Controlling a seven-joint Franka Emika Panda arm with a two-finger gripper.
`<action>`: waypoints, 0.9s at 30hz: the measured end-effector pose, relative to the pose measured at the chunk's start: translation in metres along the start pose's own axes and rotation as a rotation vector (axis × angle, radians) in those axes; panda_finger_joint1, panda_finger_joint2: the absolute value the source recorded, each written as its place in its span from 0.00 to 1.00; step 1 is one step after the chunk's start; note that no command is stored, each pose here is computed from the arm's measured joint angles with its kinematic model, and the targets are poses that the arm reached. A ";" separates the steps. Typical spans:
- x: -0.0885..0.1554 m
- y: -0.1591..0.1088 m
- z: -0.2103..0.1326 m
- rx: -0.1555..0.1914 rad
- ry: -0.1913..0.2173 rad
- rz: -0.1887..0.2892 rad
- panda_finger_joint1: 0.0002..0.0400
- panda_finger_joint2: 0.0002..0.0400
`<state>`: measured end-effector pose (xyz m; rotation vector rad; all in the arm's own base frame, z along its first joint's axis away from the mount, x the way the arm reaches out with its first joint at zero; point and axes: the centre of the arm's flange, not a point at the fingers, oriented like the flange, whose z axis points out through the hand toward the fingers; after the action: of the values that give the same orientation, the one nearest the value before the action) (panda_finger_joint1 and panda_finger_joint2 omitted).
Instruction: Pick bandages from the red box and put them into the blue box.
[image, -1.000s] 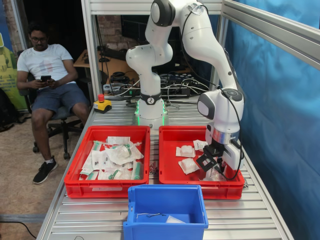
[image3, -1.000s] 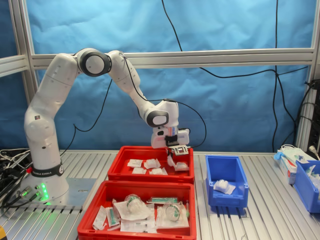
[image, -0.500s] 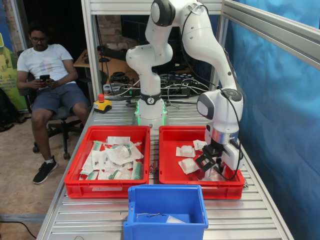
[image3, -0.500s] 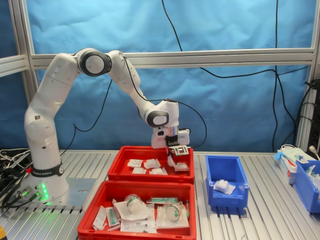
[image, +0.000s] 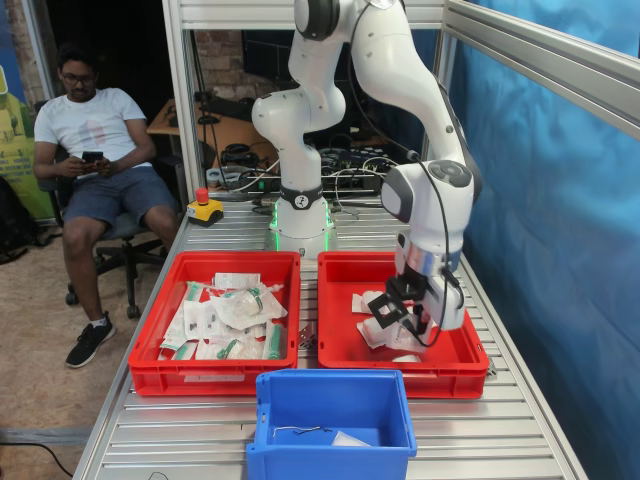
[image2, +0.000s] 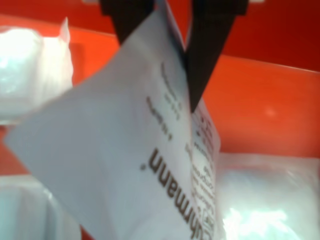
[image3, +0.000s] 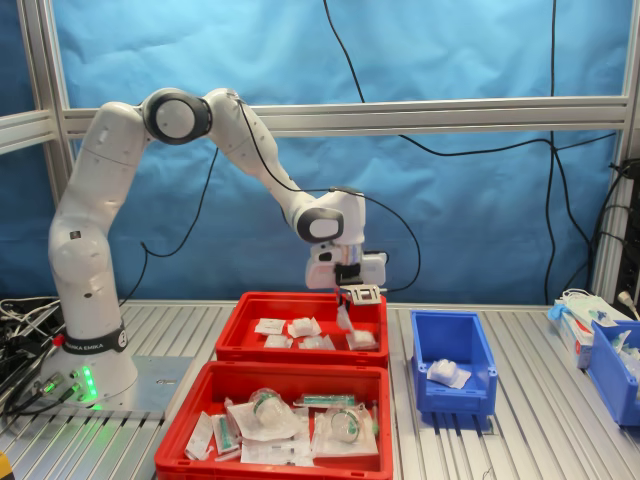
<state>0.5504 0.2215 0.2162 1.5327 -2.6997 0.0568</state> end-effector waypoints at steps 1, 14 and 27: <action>0.002 -0.003 -0.005 0.002 0.000 0.006 0.10 0.10; 0.048 -0.059 -0.087 0.027 -0.014 0.127 0.10 0.10; 0.088 -0.130 -0.164 0.085 -0.038 0.256 0.10 0.10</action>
<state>0.6192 0.0871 0.3859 1.2078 -2.9428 0.1535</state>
